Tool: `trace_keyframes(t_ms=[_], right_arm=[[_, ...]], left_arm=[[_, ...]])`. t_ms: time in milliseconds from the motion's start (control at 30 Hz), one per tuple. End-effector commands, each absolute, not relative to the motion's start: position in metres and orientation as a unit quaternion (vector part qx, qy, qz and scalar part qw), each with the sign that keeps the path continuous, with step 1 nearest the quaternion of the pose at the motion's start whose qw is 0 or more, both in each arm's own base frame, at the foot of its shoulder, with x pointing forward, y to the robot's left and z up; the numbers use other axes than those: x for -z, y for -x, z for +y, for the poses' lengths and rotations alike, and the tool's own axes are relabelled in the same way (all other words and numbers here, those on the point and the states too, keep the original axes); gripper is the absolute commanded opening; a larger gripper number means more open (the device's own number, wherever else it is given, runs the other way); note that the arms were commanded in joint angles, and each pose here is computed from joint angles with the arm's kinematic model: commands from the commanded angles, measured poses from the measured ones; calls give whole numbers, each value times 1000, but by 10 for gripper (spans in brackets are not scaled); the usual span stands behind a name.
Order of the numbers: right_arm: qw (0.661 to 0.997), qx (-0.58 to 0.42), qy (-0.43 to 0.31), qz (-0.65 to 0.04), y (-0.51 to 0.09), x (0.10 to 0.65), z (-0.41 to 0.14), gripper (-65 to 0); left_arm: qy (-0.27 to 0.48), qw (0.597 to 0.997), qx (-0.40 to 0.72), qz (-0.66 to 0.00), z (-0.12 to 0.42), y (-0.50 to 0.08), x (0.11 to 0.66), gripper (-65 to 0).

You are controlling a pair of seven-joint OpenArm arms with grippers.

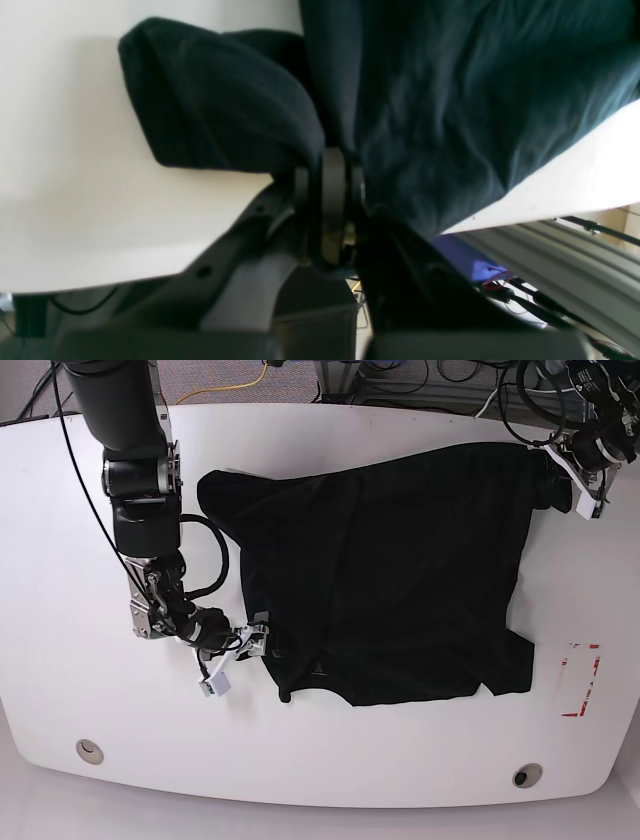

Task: Layout the t-shirt on the table in an organized manner, then fold the t-shirt properly
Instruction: 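Release the right gripper and move it along the shirt's side edge, then grasp the shirt's side edge with the right gripper and pull it outward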

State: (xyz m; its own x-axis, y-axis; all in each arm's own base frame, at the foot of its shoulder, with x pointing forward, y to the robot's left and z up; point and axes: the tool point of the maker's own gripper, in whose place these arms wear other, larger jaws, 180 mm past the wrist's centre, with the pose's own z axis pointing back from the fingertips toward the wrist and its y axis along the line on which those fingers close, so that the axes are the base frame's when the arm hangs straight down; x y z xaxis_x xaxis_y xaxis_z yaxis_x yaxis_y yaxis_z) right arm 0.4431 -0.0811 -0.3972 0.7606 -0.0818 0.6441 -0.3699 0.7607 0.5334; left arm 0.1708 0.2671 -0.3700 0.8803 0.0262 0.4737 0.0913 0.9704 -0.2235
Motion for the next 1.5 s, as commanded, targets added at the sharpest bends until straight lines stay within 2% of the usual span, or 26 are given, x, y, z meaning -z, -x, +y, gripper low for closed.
trace_keyframes(t_ms=[0,133,167,200,267,300,567,800,933,1200,1467], right_arm=[[860,-88,-349,-362,-459,375,-72,-92],[860,-88,-357,-354,-452,381,-63,-198],[858,-89,-363,-353,-451,381,-55,-247],[857,-89,-365,-352,-451,381,-53,-265],[856,-90,-367,-352,-451,381,-50,-342],[856,-90,-368,-352,-451,380,-49,-357],[857,-86,-362,-357,-454,378,-56,-626],[871,-72,-331,-356,-449,389,-100,-640],[876,-58,-313,-362,-438,395,-131,-642],[888,-25,-283,-361,-388,416,-178,-642],[901,-25,-252,-353,-328,420,-200,-640]], left_arm=[[112,957,28,-265,271,-180,359,-650],[112,957,28,-266,271,-180,358,-650],[112,957,28,-266,271,-180,358,-650],[112,957,28,-266,271,-180,358,-650],[112,957,28,-266,271,-180,358,-650],[111,957,28,-266,272,-181,358,-650],[111,955,29,-273,272,-186,355,-650],[111,949,32,-293,271,-203,347,-650],[109,944,69,-304,265,-225,337,-650],[123,929,125,-326,238,-260,322,-650],[125,915,172,-342,220,-286,306,-650]])
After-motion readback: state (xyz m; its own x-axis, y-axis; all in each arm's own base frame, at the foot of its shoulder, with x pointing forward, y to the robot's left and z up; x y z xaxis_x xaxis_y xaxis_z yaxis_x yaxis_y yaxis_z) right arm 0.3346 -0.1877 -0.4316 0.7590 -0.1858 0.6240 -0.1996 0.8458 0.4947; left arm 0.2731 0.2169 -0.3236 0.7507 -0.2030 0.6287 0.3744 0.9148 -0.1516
